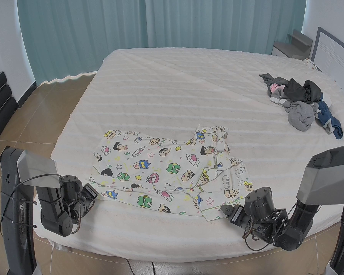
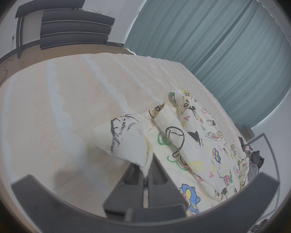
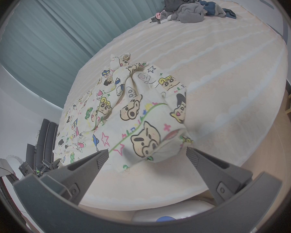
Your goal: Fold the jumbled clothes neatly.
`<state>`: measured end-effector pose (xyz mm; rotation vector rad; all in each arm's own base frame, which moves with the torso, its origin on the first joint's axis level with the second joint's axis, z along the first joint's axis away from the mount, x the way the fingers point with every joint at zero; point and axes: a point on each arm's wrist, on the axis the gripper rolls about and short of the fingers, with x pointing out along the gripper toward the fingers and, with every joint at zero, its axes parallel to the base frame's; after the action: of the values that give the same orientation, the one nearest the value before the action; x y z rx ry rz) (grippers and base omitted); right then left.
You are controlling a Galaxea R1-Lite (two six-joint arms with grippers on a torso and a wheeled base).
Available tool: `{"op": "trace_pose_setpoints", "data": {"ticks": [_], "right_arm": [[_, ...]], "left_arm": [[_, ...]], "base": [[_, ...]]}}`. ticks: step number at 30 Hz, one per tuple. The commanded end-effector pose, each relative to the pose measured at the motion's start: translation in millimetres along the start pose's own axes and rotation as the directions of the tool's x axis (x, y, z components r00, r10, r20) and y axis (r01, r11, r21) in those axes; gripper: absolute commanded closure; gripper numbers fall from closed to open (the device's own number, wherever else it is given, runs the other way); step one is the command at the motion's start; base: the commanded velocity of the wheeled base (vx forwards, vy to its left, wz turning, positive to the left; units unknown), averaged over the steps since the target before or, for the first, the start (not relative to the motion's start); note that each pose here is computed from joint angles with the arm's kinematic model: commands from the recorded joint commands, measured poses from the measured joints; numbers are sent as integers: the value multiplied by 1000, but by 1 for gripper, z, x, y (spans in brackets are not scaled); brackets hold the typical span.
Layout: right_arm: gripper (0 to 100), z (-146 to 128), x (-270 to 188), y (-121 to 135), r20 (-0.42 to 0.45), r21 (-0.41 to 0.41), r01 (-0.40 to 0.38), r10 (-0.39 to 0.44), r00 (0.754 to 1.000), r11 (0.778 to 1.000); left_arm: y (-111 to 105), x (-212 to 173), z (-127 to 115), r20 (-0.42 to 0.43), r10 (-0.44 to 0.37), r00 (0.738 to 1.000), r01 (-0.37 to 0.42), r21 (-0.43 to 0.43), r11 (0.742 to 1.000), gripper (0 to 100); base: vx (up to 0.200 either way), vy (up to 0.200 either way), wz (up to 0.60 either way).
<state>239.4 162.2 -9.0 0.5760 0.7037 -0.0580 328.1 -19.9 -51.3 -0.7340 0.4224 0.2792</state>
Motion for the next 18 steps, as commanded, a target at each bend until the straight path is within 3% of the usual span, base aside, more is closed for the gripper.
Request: {"op": "trace_pose_setpoints", "data": {"ticks": [1, 18], "right_arm": [[0, -4, 10, -1, -8, -4, 16, -16, 1000, 1000], [0, -3, 18, -3, -21, -6, 53, -53, 998, 999]], "left_arm": [[1, -1, -2, -8, 6, 1000, -6, 2, 1000, 100], [2, -1, -3, -11, 7, 1000, -7, 3, 1000, 100]], "base": [[0, 0, 0], [0, 0, 0]]}}
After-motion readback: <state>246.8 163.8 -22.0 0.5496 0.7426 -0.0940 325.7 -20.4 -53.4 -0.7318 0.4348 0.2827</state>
